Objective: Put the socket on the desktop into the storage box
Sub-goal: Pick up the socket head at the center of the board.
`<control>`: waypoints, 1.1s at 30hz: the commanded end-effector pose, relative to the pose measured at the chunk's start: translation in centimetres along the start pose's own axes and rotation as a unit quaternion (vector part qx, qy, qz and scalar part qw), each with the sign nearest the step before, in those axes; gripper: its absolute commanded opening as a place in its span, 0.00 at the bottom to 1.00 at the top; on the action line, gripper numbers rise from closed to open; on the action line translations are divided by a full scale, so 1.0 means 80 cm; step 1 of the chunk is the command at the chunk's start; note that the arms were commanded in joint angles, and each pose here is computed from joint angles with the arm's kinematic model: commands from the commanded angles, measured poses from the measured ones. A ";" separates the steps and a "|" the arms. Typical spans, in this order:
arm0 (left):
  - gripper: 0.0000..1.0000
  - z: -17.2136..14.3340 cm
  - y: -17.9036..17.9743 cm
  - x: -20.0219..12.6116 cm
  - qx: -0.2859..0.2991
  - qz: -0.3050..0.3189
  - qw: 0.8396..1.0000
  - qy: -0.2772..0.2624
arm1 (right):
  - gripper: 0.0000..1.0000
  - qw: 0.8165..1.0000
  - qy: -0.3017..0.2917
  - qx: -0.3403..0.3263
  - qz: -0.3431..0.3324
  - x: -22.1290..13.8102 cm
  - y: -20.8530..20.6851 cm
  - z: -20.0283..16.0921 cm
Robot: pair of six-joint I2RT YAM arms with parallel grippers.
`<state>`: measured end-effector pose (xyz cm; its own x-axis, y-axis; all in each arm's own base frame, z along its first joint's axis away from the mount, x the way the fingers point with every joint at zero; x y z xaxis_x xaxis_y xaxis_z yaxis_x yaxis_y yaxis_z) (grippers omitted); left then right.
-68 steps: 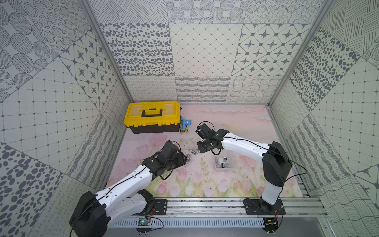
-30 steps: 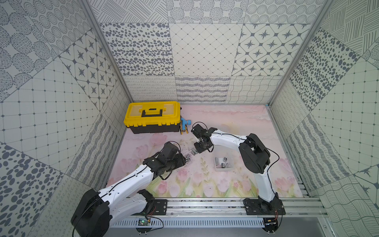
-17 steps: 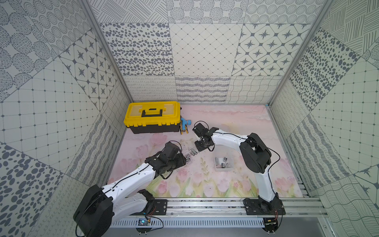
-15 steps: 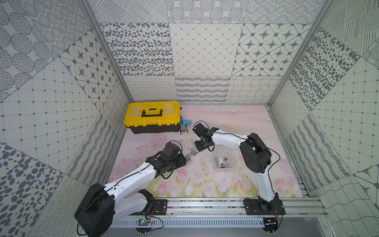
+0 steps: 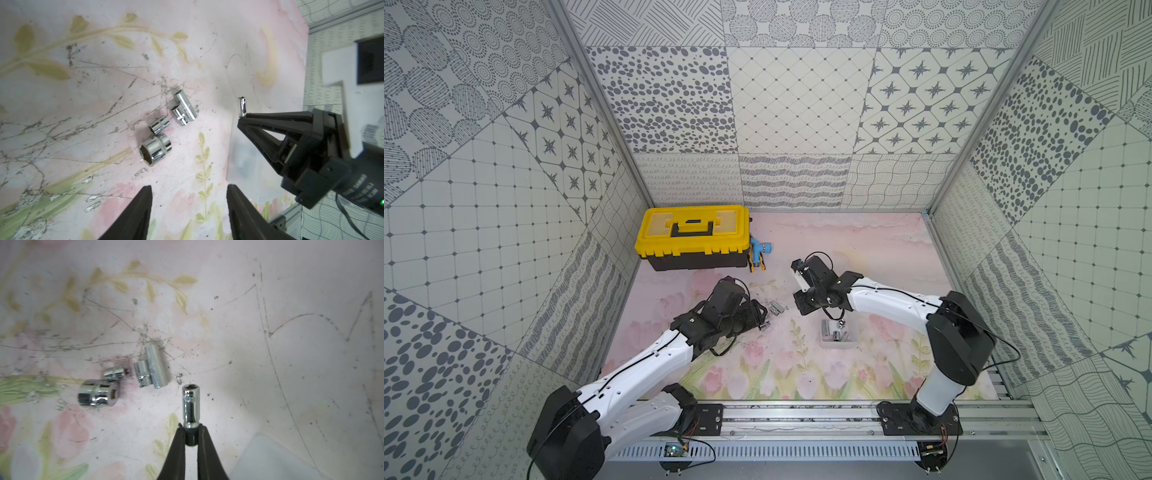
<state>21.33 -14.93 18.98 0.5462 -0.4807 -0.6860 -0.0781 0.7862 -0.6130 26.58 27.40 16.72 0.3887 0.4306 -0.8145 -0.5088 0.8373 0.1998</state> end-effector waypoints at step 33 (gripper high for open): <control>0.17 -0.010 -0.098 -0.005 0.016 -0.267 0.961 0.064 | 0.00 0.978 -0.136 0.006 0.157 -0.134 0.087 -0.032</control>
<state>21.10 -20.89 23.23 0.4023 -0.8427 -0.3577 0.1758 0.4546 -0.8732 16.60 27.28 23.82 0.3763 0.7185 -0.5849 -0.6253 0.6628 0.4120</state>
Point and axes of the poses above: each gripper's point midway between its finger pads, its own x axis out along the fingers, its own y axis along the line the jaws close on, z = x × y, the point moved 7 cm from there along -x, back along the fingers, and after that the axes turned 1 degree about x, right-handed, at the moved point
